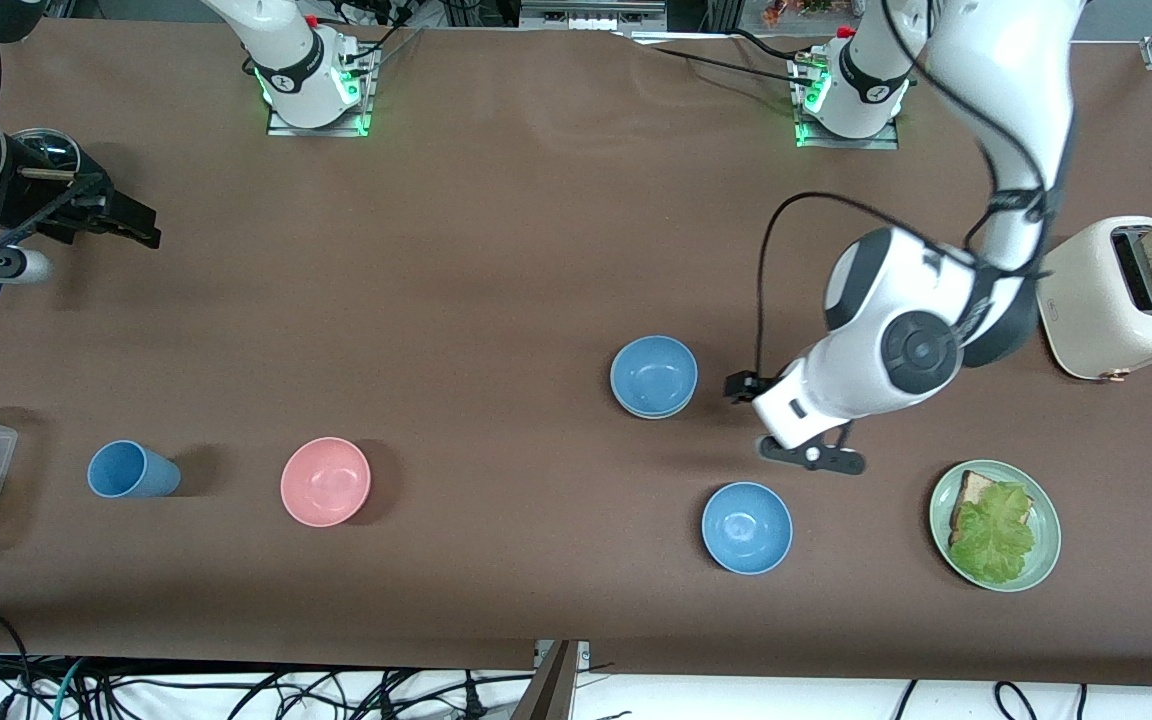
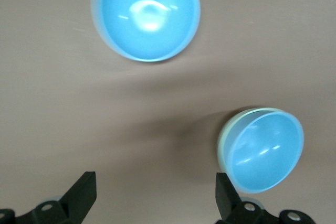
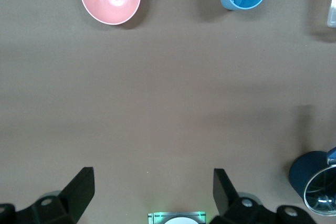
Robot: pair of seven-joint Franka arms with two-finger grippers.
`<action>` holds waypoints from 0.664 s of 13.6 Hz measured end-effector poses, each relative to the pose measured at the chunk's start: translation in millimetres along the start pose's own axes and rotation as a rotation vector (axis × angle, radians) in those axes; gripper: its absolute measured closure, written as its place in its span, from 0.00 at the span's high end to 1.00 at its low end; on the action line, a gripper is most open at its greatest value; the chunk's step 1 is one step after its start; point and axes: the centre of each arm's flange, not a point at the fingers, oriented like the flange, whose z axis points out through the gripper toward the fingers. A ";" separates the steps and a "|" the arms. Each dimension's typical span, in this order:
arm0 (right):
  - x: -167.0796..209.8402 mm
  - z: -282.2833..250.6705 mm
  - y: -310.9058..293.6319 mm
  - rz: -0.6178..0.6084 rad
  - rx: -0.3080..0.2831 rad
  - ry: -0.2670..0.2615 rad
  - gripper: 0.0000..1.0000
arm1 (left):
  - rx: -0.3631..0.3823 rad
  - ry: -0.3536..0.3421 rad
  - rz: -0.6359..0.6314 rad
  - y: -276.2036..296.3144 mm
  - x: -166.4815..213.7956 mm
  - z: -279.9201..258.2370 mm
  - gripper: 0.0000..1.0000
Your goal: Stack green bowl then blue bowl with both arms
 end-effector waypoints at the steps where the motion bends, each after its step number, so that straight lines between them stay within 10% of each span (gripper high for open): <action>1: 0.0 -0.1 -0.1 0.000 0.000 0.000 1.00 | 0.043 0.013 0.009 -3.8 -10.5 -31.1 1.00; 9: 2.7 -3.4 -0.9 -0.002 0.004 0.028 1.00 | -0.013 0.065 -0.134 -131.2 -100.5 -180.3 1.00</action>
